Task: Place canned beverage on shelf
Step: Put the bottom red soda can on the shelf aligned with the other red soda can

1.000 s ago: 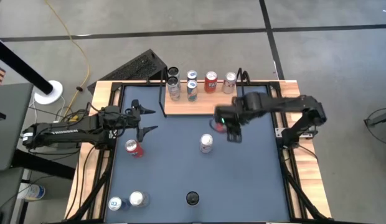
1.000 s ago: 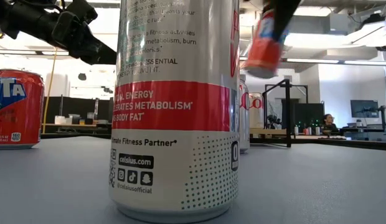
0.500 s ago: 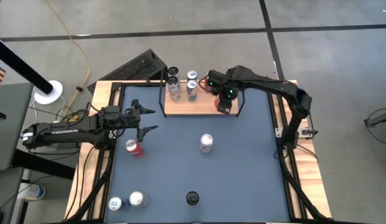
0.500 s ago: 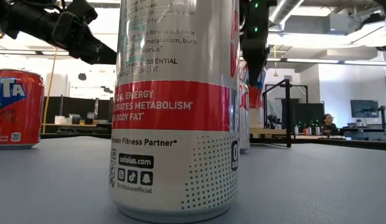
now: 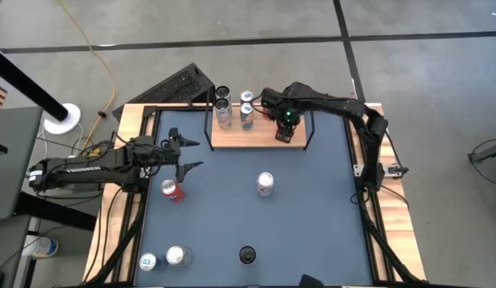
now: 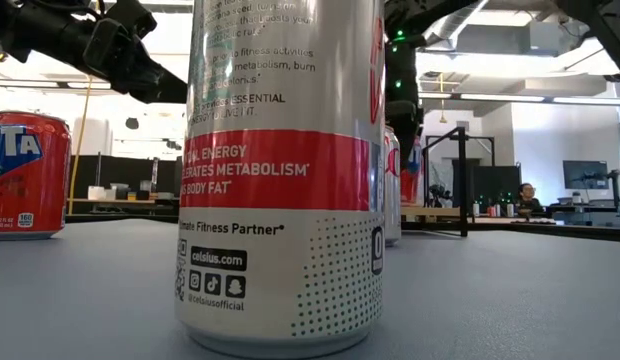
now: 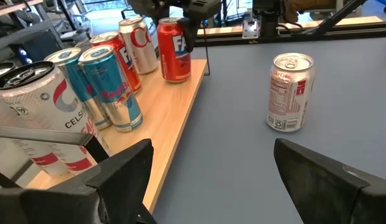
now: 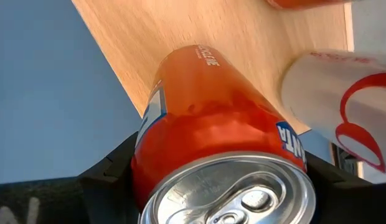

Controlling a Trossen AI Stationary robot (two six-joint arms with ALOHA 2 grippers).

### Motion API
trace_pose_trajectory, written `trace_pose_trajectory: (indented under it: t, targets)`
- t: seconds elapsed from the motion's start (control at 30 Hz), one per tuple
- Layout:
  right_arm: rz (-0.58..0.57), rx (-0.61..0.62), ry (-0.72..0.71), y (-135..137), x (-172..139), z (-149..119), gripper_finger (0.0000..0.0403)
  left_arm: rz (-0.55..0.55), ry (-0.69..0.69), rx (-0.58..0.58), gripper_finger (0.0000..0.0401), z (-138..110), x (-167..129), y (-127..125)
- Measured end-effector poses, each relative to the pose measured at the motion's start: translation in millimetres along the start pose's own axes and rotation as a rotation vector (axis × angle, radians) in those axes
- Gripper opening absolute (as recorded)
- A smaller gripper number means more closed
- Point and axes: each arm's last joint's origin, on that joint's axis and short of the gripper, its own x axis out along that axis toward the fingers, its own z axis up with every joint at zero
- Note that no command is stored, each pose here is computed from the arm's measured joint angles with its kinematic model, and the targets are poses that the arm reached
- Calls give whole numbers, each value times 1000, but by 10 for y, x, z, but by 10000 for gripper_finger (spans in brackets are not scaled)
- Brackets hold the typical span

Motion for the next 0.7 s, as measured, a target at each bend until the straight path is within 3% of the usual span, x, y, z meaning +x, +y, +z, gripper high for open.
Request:
trace_pose_trajectory:
  t: [0.27,0.7]
  targets:
    - [-4,-25,-9,49,16,31,278,0,0,4,322,0,0,0]
    - [-63,-92,-114,279,-207,140,389,0,1,3,322,-1,0,0]
